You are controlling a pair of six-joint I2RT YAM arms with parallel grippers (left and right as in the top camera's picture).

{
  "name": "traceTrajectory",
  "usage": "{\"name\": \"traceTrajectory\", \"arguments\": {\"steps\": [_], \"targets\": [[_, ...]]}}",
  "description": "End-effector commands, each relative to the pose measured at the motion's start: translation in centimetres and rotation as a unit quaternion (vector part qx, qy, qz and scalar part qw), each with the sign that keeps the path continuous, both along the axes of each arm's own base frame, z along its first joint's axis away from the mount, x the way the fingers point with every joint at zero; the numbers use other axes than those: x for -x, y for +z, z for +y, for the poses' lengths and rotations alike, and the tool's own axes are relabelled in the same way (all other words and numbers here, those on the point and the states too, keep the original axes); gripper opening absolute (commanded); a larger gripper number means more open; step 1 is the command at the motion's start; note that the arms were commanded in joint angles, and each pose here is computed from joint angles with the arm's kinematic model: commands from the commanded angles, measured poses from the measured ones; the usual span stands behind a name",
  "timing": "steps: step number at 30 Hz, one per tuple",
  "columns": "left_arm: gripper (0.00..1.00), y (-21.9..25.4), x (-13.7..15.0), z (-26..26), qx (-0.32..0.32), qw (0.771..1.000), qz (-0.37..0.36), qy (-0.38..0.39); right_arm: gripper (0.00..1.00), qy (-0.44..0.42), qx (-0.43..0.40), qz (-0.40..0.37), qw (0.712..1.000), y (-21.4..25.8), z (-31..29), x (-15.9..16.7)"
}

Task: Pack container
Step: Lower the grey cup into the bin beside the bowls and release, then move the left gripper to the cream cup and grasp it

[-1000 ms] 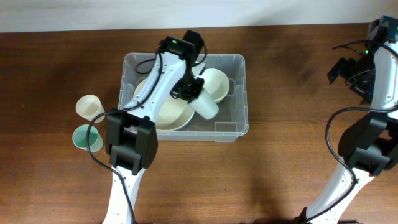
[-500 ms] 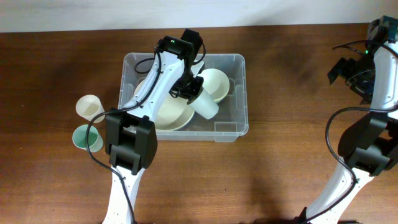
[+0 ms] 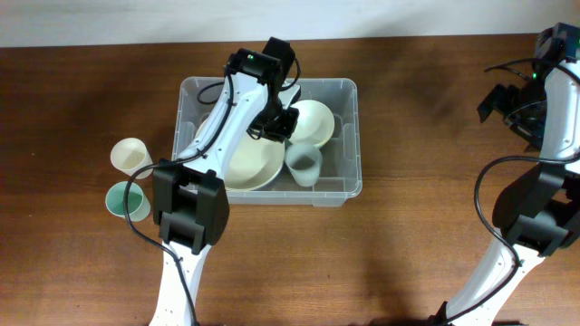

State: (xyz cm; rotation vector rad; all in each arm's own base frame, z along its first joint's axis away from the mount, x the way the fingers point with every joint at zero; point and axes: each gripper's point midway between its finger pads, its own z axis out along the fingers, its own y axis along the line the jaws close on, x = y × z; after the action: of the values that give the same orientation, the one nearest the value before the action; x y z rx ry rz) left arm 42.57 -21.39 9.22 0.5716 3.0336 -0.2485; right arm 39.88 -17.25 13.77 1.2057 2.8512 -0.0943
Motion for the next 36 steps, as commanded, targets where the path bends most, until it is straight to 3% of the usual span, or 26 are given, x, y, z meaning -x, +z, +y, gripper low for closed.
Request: {"name": "traceTrajectory", "arguments": {"steps": [1, 11, 15, 17, 20, 22, 24, 28, 33, 36], "targets": [[0.14, 1.2, -0.5, -0.4, 0.013, 1.000, -0.011, 0.003, 0.99, -0.002, 0.000, 0.002, 1.000, -0.1, -0.1, 0.1], [0.15, 2.9, -1.2, -0.7, 0.023, 0.999, -0.033, 0.003, 0.99, -0.002, 0.000, 0.002, 1.000, -0.1, -0.1, 0.1], [0.21, 5.0, -1.9, -0.8, 0.032, 0.998, -0.056, 0.004, 0.99, -0.002, 0.000, 0.002, 1.000, -0.1, -0.1, 0.1], [0.37, 7.4, -2.8, 0.2, 0.027, 0.996, -0.085, 0.020, 0.99, -0.002, 0.000, 0.002, 1.000, -0.1, -0.1, 0.1], [0.45, 10.6, -4.1, 3.5, -0.008, 0.988, -0.130, 0.080, 0.99, -0.002, 0.000, 0.002, 1.000, -0.1, -0.1, 0.1], [0.77, 12.6, -4.6, 6.4, -0.036, 0.979, -0.156, 0.127, 0.99, -0.002, 0.000, 0.002, 1.000, -0.1, -0.1, 0.1], [0.97, 14.5, -4.6, 10.5, -0.071, 0.961, -0.173, 0.201, 0.99, -0.002, 0.000, 0.002, 1.000, -0.1, -0.1, 0.1], [0.99, 17.0, -5.1, 16.3, -0.057, 0.930, -0.191, 0.309, 0.99, -0.002, 0.000, 0.002, 1.000, -0.1, -0.1, 0.1], [0.99, 17.9, -4.8, 22.1, -0.021, 0.910, -0.177, 0.375, 0.99, -0.002, 0.000, 0.002, 1.000, -0.1, -0.1, 0.1], [0.99, 17.2, -4.0, 27.1, -0.031, 0.892, -0.158, 0.423, 0.99, -0.002, 0.000, 0.002, 1.000, -0.1, -0.1, 0.1]]}}
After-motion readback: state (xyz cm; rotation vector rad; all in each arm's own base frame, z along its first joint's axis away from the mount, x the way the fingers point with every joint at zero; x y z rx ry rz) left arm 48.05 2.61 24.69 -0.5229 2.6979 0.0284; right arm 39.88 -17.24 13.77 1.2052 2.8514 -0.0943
